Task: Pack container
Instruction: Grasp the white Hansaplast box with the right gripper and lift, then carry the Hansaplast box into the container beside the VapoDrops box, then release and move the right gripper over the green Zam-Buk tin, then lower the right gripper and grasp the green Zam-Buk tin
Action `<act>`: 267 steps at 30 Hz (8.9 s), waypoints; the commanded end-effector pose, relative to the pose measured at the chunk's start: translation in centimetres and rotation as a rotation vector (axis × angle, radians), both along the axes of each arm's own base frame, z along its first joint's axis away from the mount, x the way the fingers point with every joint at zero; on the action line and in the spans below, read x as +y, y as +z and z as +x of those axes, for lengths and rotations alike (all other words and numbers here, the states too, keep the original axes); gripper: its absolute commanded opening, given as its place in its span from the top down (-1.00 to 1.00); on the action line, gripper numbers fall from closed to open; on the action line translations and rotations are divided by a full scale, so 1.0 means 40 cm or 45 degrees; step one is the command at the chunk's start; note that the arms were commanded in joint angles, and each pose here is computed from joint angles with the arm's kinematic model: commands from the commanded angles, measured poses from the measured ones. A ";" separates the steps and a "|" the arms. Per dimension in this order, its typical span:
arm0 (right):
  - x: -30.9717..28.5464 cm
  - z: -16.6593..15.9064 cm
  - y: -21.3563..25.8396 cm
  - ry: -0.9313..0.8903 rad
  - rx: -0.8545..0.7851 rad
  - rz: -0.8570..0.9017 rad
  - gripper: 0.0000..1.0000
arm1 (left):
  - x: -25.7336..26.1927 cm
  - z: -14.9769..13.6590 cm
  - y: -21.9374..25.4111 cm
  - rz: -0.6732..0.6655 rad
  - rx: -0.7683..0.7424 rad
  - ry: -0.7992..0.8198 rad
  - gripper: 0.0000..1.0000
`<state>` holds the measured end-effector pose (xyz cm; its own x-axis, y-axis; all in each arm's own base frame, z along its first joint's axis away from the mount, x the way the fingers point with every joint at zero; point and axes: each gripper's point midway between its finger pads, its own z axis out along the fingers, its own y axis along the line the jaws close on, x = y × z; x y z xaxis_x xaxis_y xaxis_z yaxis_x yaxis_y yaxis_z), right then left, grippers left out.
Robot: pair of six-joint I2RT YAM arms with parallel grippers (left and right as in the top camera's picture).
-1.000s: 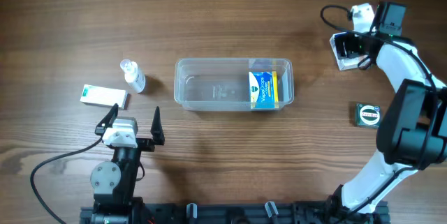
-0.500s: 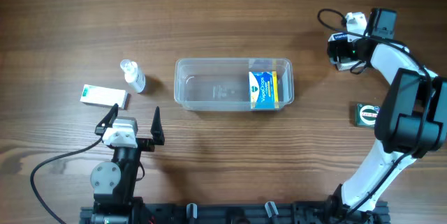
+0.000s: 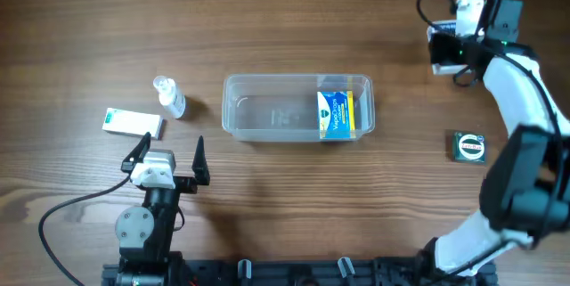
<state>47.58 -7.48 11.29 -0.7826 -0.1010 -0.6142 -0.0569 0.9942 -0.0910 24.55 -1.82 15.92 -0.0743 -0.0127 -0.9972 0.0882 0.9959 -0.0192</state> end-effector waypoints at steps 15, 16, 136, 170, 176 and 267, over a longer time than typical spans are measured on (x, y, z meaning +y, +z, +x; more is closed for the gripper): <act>0.669 -0.232 0.253 0.042 0.008 0.592 -0.48 | -0.008 -0.001 -0.005 0.027 -0.004 -0.022 -1.00; 0.703 -0.251 0.252 0.078 0.006 0.564 -0.49 | -0.008 -0.001 -0.004 0.027 -0.005 -0.022 -1.00; -0.143 -0.646 -0.153 -1.191 0.382 0.409 -1.00 | -0.008 -0.001 -0.005 0.027 -0.004 -0.022 -0.99; -0.138 -0.681 -0.266 -1.294 0.316 0.421 0.92 | -0.008 -0.001 -0.004 0.027 -0.005 -0.022 -0.99; -0.142 -0.672 -0.263 -1.345 0.279 0.455 0.92 | -0.008 -0.001 -0.004 0.027 -0.005 -0.022 -0.99; -0.165 -0.370 -0.261 -0.485 0.419 0.168 -1.00 | -0.008 -0.001 -0.005 0.027 -0.004 -0.022 -0.99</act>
